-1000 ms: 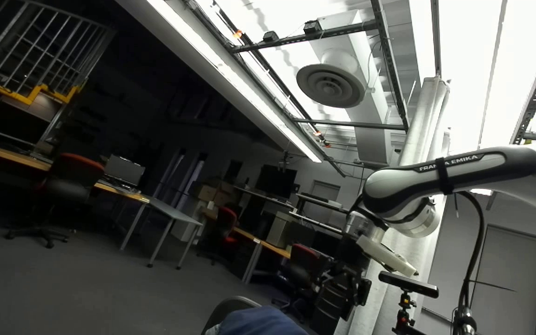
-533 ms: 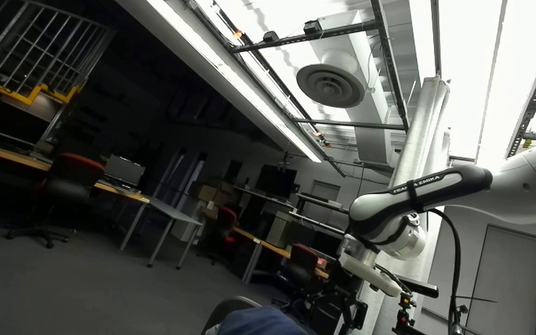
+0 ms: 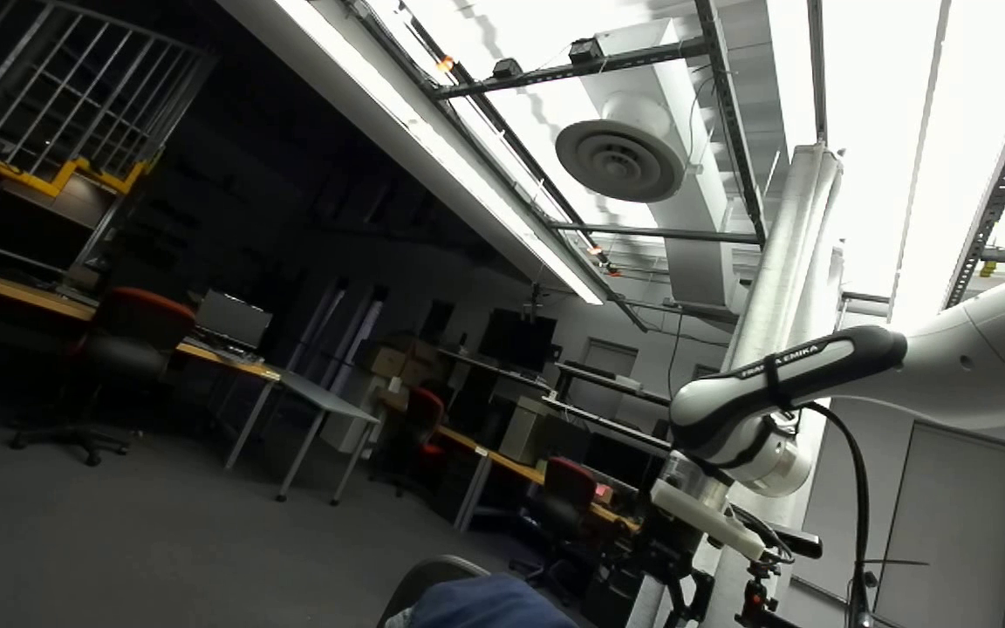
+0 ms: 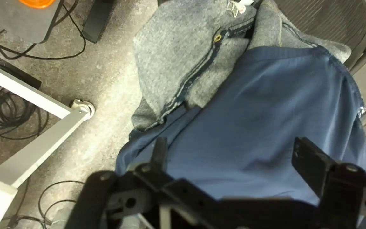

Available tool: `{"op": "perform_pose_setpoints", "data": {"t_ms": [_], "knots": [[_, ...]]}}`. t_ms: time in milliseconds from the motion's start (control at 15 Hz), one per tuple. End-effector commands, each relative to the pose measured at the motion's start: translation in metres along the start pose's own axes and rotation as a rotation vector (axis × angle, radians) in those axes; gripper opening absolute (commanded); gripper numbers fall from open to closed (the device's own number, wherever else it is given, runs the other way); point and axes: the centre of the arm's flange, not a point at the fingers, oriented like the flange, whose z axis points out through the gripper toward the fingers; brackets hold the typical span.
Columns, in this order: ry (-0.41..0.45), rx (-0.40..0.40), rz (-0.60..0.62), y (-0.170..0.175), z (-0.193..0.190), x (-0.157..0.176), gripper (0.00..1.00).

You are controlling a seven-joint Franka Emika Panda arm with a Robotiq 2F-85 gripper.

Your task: Move the denim cloth to the seat of the chair

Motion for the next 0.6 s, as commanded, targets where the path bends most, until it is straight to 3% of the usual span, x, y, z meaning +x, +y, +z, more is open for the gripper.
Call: {"op": "perform_pose_setpoints", "data": {"t_ms": [0,333,533], "knots": [[0.027,0.025,0.129,0.023,0.004,0.036,1.0],[0.061,0.076,0.315,0.065,0.011,0.074,1.0],[0.081,0.128,0.383,0.07,0.027,0.082,1.0]]}}
